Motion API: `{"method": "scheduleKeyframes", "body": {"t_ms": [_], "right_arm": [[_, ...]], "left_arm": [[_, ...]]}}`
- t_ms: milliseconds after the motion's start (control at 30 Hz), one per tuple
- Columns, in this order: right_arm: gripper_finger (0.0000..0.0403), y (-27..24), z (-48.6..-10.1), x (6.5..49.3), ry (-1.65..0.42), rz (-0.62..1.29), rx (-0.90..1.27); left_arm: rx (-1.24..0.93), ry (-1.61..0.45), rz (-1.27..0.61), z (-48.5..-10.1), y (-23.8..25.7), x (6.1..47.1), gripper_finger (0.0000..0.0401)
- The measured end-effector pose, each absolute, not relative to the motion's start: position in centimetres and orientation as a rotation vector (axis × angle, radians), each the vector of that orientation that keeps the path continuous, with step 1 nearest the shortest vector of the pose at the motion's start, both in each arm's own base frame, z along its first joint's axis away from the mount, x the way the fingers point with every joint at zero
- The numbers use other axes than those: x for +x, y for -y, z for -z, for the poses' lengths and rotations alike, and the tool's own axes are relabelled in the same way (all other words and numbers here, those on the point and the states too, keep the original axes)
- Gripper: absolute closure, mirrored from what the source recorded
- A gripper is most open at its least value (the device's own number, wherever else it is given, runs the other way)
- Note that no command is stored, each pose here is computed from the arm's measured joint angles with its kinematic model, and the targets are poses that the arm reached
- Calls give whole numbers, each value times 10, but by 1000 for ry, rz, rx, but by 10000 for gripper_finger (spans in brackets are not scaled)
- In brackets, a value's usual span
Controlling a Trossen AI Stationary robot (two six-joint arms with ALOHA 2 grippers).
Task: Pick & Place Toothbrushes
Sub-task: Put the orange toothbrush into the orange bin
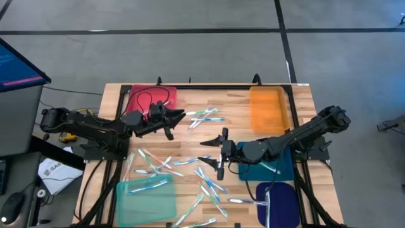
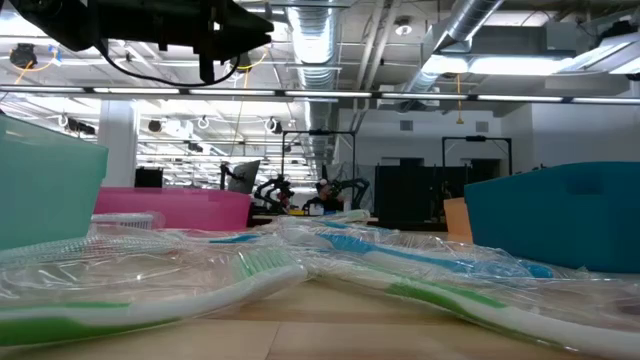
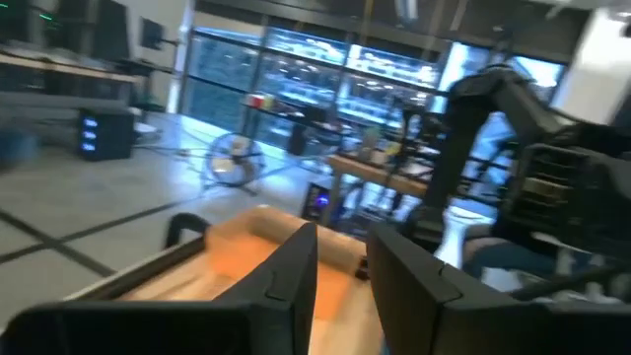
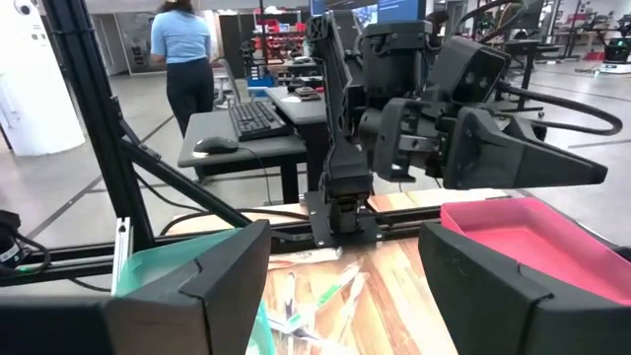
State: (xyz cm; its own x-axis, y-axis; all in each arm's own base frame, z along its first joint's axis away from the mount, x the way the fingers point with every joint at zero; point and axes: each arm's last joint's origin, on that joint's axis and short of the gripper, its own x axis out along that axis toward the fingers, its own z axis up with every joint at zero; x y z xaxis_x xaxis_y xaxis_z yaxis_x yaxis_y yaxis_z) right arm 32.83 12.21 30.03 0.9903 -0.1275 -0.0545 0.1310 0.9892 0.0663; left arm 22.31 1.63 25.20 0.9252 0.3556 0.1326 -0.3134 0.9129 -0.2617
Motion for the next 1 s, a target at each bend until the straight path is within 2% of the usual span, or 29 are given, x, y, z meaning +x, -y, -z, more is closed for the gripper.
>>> {"method": "scheduleKeyframes", "body": {"t_ms": [1000], "right_arm": [[148,-122,-297,328,-81,131,54]], "left_arm": [[-320,222,-370,-254,-17,222,329]]}}
